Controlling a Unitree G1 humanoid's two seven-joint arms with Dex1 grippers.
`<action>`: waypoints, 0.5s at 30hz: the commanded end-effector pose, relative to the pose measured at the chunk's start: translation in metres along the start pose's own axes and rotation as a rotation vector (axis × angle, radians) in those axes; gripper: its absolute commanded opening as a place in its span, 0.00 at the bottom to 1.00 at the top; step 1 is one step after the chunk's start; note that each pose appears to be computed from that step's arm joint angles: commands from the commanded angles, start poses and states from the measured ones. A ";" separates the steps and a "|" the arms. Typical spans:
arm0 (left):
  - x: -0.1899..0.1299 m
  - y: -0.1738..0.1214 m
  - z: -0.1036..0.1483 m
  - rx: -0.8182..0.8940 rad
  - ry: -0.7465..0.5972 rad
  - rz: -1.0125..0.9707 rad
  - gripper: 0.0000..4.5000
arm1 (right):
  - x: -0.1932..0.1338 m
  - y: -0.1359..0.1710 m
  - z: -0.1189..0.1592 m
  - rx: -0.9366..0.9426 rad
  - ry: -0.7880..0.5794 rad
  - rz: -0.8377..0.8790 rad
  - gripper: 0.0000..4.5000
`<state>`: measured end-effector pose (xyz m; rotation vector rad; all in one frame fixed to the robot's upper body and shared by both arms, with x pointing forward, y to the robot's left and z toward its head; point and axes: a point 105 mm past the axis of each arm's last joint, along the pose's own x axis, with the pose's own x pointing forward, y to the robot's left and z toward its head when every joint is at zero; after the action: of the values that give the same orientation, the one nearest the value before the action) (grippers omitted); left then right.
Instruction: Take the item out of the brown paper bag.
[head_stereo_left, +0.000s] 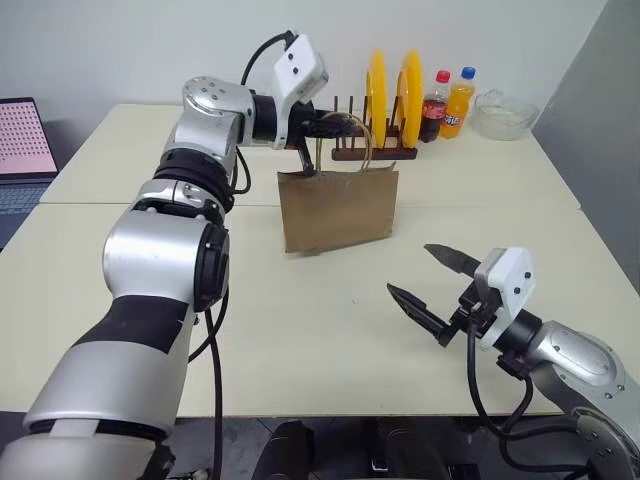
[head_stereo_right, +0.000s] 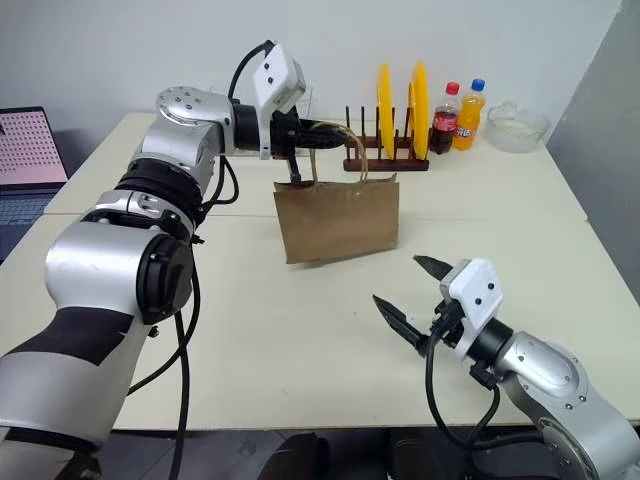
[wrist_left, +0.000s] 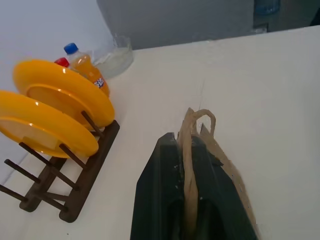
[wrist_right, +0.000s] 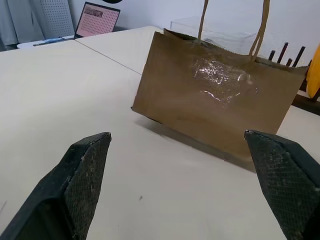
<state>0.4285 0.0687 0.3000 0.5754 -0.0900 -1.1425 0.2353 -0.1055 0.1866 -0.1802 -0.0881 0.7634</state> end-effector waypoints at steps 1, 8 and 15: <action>0.001 0.002 0.008 0.067 0.000 0.010 0.00 | -0.002 0.006 0.013 -0.034 -0.044 0.001 1.00; 0.003 0.004 0.002 0.143 0.049 0.048 0.00 | -0.002 0.008 0.014 -0.026 -0.047 -0.008 1.00; 0.001 0.010 0.004 0.213 0.070 0.096 0.00 | 0.002 0.006 0.017 -0.012 -0.069 -0.026 1.00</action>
<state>0.4371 0.0692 0.2894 0.7614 -0.1119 -1.0517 0.2363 -0.1021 0.1894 -0.1528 -0.1011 0.7328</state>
